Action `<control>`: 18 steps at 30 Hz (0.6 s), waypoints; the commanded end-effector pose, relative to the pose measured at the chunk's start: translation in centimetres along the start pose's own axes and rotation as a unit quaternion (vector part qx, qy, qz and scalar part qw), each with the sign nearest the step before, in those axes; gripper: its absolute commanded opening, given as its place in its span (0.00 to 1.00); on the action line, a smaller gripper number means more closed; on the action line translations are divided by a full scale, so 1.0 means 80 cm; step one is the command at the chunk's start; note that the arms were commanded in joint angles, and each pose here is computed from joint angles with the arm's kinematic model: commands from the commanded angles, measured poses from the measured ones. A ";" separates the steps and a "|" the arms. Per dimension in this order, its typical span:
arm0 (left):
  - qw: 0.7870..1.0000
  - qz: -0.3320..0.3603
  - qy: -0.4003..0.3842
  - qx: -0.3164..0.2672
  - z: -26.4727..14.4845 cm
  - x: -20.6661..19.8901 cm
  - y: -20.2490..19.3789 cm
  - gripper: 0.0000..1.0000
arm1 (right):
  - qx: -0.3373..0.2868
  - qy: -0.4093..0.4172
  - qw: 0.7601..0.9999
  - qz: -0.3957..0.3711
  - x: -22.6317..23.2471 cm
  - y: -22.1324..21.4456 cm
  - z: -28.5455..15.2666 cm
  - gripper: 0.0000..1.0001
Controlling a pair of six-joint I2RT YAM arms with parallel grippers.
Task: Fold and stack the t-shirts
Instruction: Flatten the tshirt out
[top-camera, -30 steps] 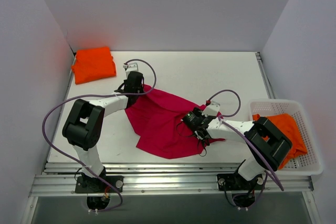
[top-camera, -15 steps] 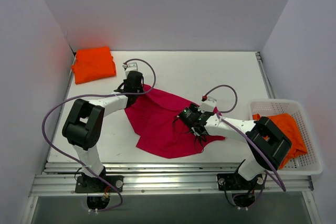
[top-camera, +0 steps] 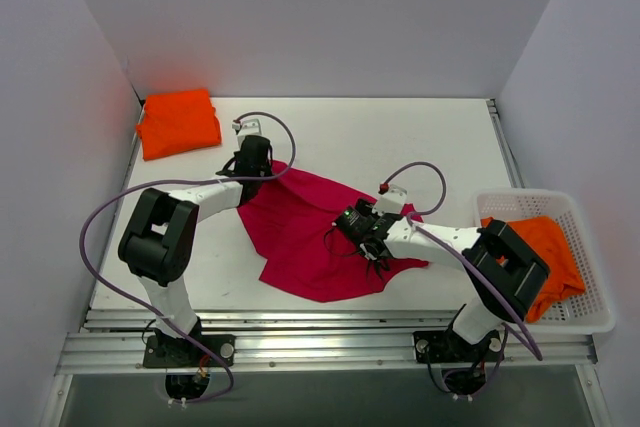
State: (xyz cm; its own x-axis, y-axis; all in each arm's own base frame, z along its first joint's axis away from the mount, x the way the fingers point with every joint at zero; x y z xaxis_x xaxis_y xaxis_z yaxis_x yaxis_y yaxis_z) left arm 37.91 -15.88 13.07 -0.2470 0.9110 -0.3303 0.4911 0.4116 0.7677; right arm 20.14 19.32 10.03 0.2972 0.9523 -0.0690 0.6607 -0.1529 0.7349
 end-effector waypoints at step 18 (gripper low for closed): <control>1.000 -0.015 -0.014 -0.016 0.005 -0.001 0.009 0.02 | 0.003 -0.038 0.999 -0.012 -0.011 -0.010 0.024 0.14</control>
State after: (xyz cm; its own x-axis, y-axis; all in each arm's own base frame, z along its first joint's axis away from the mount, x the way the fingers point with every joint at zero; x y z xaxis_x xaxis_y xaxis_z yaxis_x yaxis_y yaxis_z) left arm 38.03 -15.76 13.07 -0.2431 0.9086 -0.3396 0.4880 0.4171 0.7667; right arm 20.78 18.90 8.61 0.3105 0.9459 -0.0936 0.6746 -0.1499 0.7228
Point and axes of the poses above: each gripper's point midway between its finger pads, its own z axis out along the fingers, its own x axis along the line the jaws close on, y = z × x, the point moved 10 cm from there along -z, back along the fingers, and after that the axes turned 12 degrees about -z, right-handed, at the moved point
